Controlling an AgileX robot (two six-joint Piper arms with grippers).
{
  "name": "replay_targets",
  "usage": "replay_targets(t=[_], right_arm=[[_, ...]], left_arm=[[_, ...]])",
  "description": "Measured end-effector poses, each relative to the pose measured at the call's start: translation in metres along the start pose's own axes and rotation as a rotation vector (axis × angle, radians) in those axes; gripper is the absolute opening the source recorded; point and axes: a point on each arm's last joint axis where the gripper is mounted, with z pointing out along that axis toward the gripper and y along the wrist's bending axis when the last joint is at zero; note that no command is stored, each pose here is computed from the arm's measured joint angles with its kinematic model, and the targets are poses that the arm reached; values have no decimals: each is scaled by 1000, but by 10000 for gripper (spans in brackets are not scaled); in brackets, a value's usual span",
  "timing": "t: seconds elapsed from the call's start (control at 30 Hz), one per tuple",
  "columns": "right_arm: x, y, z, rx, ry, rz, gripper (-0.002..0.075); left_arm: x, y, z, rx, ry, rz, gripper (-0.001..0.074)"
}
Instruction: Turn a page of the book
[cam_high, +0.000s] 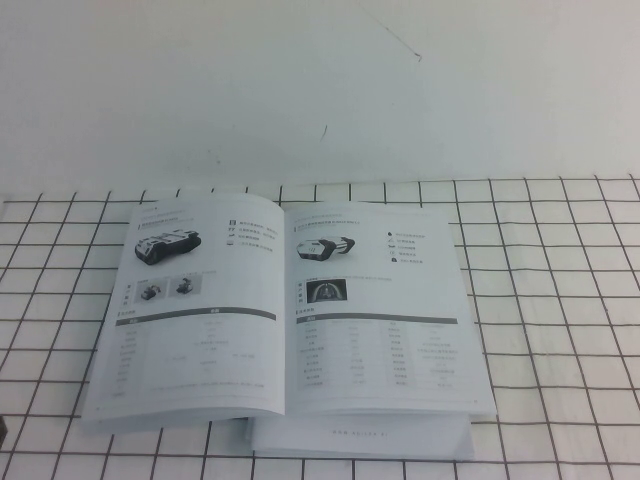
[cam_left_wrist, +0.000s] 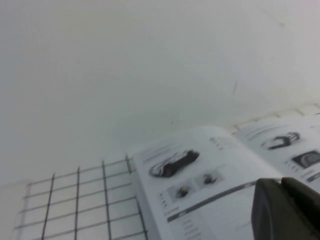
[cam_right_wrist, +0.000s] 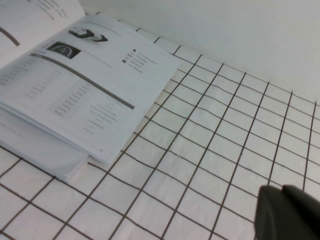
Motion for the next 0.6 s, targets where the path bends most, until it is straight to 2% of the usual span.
replay_targets(t=[0.17,0.33,0.6], right_arm=[[0,0,0,-1,0,2,0],[1,0,0,-3,3,3,0],[1,0,0,-3,2,3,0]], left_arm=[[38,3,1,-106,91,-84,-2],[53,-2,-1,-84,247,-129,-2],[54,-2,-1,-82,261,-135,-2]])
